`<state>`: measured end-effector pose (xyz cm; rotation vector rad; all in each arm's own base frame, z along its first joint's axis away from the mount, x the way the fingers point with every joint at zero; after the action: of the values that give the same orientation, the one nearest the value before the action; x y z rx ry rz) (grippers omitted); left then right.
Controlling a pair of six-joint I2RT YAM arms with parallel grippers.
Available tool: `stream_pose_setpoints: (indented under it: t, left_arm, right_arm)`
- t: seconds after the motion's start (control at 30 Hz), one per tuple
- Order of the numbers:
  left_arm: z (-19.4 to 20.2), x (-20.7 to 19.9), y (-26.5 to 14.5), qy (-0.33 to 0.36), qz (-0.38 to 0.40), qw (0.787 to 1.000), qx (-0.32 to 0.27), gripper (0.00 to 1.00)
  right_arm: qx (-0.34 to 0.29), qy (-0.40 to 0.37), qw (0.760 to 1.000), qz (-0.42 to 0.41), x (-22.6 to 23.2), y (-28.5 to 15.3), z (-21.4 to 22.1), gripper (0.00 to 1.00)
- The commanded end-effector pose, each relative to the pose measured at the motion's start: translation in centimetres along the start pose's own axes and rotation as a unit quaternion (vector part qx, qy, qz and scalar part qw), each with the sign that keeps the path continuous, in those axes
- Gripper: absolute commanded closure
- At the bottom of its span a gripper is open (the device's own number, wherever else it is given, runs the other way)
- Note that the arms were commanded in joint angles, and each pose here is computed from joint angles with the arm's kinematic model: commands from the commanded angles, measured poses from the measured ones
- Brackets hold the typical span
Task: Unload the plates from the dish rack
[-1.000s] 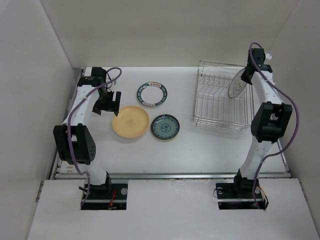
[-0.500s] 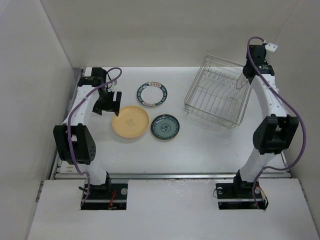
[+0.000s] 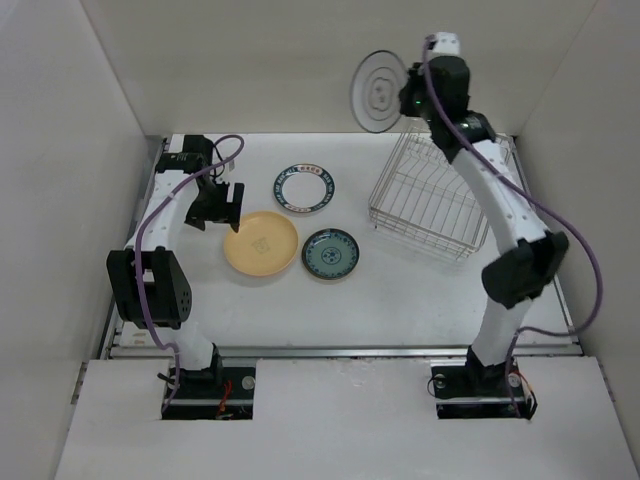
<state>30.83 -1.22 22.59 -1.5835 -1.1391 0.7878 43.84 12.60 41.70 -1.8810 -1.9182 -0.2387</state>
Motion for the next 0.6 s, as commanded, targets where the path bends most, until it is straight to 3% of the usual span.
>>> stream_pose_setpoints:
  t: [0.0,0.07,0.2,0.33,0.47,0.57]
  left_arm:
    - [0.6,0.0,0.1,-0.006,0.001,1.000,0.018,0.20]
    - [0.7,0.2,0.1,-0.006,-0.008,1.000,0.021,0.20]
    - [0.9,0.2,0.3,-0.006,-0.011,1.000,0.027,0.20]
    - [0.8,0.3,1.0,-0.006,-0.009,0.999,0.032,0.20]
    - [0.6,0.4,1.1,-0.006,-0.009,0.999,0.033,0.20]
    - [0.5,0.3,1.1,-0.006,-0.004,0.999,0.031,0.20]
  right_arm:
    - [0.123,0.004,0.979,-0.160,5.1,5.2,7.4,1.00]
    - [0.161,0.021,0.958,-0.235,7.6,6.1,9.6,1.00]
    - [0.196,0.096,0.930,-0.296,9.1,9.3,13.3,1.00]
    - [0.245,0.153,0.912,-0.292,9.1,11.4,17.8,1.00]
    - [0.281,0.170,0.911,-0.250,7.9,13.2,22.4,1.00]
    - [0.296,0.179,0.913,-0.215,6.8,14.0,24.4,0.88]
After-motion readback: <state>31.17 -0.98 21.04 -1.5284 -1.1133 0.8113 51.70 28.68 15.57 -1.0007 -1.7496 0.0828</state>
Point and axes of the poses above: each gripper's point midway between its finger pads, its own y axis out along the fingers, its own x axis along the line the jaws close on, z = x × y, the point moved 8 cm from there along -y, back along the fingers, and after that the axes turned 15 degrees about y, right-handed, at the moved point
